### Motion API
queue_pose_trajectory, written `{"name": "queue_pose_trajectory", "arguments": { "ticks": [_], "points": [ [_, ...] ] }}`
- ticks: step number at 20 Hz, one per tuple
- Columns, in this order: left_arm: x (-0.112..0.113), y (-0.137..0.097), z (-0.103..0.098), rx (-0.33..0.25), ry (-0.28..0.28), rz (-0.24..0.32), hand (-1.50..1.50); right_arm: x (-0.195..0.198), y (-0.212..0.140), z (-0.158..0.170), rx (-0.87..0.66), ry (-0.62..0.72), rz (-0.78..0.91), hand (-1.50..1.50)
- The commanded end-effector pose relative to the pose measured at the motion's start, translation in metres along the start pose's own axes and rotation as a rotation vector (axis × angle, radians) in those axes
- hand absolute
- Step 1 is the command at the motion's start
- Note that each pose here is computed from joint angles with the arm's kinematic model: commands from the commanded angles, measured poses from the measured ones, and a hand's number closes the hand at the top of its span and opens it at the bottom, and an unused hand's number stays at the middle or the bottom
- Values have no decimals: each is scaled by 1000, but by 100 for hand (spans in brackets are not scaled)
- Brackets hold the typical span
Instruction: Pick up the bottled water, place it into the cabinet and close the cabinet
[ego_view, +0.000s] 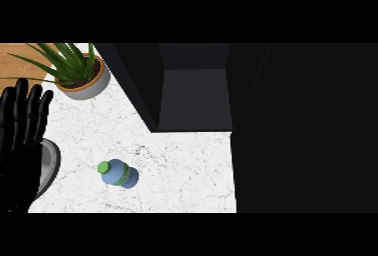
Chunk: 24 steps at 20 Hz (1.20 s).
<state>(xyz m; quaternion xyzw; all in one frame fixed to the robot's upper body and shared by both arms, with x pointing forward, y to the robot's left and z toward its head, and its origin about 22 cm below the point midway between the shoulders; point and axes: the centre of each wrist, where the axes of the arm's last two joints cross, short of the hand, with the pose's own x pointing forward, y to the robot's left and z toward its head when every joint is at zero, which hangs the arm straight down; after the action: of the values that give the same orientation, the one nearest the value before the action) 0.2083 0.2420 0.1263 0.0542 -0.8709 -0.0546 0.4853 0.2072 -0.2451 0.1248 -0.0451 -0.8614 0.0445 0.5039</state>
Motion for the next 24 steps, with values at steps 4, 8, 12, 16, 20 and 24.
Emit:
{"name": "queue_pose_trajectory", "arguments": {
  "ticks": [4,8,12,16,20,24],
  "points": [
    [26,-7,17,167,7,-60,-150,9,-8,24,8,-48,-78,-150],
    [13,-15,37,274,286,102,-150,6,10,35,101,181,-218,-150],
    [39,-38,62,315,316,92,-150,29,13,56,130,212,-256,-150],
    [53,-60,65,332,307,76,-150,59,-2,62,113,211,-243,-150],
    [57,-75,69,346,346,67,-150,78,5,82,134,218,-247,-150],
    [47,-80,85,354,391,31,-150,82,2,98,136,223,-244,-150]
  ]
}}
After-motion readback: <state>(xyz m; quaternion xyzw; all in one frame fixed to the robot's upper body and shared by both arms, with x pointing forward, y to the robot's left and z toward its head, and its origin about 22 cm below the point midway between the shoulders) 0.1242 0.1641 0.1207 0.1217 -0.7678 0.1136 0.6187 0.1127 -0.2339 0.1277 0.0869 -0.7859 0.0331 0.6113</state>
